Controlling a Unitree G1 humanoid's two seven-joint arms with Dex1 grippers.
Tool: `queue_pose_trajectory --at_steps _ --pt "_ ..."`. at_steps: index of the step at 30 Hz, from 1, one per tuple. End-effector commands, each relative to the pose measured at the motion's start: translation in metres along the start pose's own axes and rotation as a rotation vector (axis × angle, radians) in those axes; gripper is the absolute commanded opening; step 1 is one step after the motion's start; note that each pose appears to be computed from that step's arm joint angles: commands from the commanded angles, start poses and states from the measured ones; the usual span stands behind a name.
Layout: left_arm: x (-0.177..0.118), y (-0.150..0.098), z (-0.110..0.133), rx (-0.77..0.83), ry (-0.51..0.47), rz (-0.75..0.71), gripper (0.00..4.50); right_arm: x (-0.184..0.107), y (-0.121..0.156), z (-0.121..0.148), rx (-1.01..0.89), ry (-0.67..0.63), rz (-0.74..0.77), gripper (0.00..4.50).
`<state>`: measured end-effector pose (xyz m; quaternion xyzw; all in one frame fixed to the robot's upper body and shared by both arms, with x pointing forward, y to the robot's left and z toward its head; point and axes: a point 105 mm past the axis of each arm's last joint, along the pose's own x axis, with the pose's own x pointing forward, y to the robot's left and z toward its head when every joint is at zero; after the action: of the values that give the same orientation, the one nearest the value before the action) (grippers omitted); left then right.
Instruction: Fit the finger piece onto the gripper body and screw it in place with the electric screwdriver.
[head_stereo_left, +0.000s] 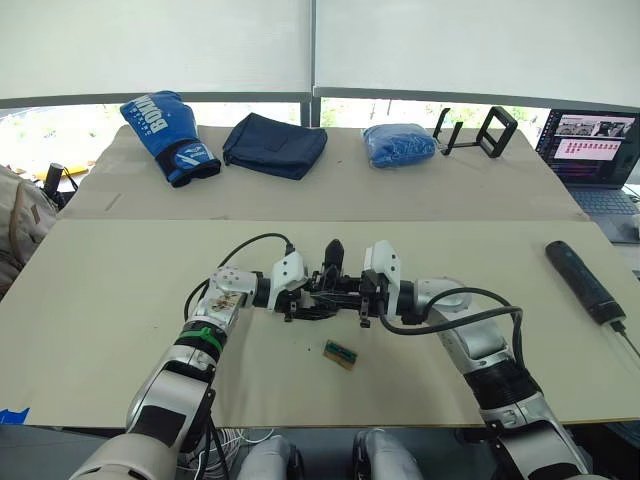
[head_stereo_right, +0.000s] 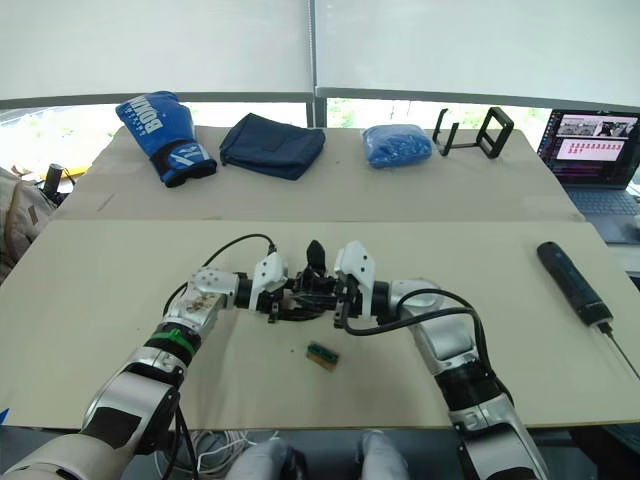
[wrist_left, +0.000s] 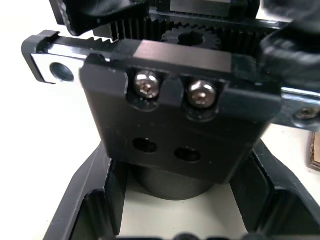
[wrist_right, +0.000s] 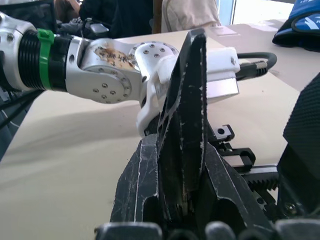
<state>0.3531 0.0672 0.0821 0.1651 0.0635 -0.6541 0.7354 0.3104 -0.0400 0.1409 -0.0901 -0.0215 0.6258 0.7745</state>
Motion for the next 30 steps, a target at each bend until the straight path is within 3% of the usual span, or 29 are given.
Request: queue_pose_trajectory --at_steps 1,30 --pt "0.001 -0.004 -0.001 0.007 0.012 -0.018 2.32 -0.001 -0.003 0.005 -0.041 -0.004 0.000 0.38" --pt "0.001 -0.004 -0.001 -0.003 0.005 0.001 2.32 -0.008 0.000 -0.021 0.140 0.162 0.087 0.38"
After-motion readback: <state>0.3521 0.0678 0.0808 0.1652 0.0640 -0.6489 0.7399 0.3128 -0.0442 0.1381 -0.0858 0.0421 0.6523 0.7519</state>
